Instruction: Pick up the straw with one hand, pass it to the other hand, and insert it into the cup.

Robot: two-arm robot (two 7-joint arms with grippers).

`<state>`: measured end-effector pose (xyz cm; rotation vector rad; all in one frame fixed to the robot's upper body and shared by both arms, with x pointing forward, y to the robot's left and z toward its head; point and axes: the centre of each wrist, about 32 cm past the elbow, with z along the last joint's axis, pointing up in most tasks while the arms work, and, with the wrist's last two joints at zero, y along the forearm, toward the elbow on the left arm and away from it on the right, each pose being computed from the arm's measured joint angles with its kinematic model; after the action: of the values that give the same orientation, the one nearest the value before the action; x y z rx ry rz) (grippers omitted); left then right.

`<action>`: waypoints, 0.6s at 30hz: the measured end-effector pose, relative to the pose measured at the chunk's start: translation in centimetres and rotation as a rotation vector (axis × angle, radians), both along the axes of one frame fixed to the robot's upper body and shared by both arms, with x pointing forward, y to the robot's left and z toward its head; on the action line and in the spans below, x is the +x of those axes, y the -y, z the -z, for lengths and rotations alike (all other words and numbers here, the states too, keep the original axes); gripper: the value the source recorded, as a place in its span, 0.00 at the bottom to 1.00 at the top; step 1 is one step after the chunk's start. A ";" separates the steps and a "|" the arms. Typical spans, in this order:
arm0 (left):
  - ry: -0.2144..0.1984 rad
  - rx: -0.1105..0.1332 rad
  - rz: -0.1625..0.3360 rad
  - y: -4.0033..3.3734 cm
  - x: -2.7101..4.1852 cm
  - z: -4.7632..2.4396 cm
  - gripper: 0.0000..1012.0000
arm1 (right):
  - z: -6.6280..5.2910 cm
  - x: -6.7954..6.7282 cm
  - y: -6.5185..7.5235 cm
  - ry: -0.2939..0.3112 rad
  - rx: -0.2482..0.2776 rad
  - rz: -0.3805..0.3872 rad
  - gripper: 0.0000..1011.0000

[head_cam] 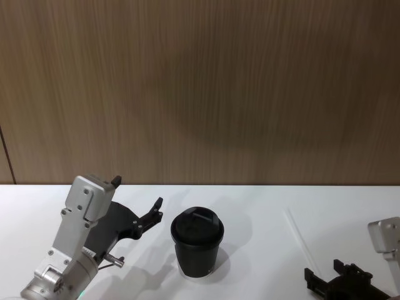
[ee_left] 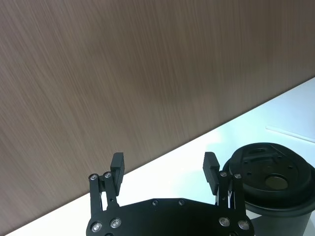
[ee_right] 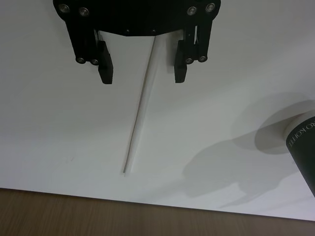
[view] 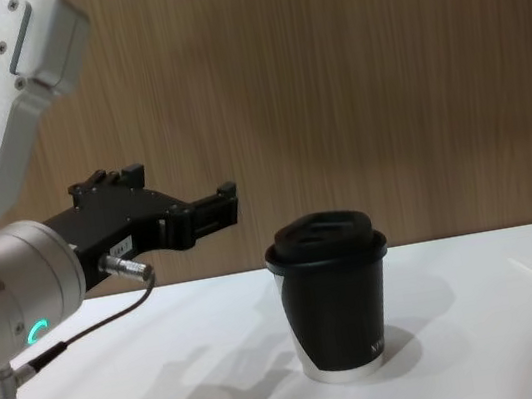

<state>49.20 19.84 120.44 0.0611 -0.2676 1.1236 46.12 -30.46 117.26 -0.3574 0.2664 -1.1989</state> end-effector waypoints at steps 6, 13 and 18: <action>0.000 0.000 0.000 0.00 0.00 0.00 0.99 | 0.0 0.0 0.0 -0.002 -0.001 -0.001 0.60; 0.000 0.000 0.000 0.00 0.00 0.00 0.99 | 0.0 0.0 0.0 -0.004 -0.002 -0.002 0.38; 0.000 0.000 0.000 0.00 0.00 0.00 0.99 | 0.0 0.0 0.0 -0.005 -0.002 -0.003 0.22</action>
<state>49.20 19.84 120.44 0.0612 -0.2677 1.1237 46.15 -30.49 117.24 -0.3626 0.2687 -1.1960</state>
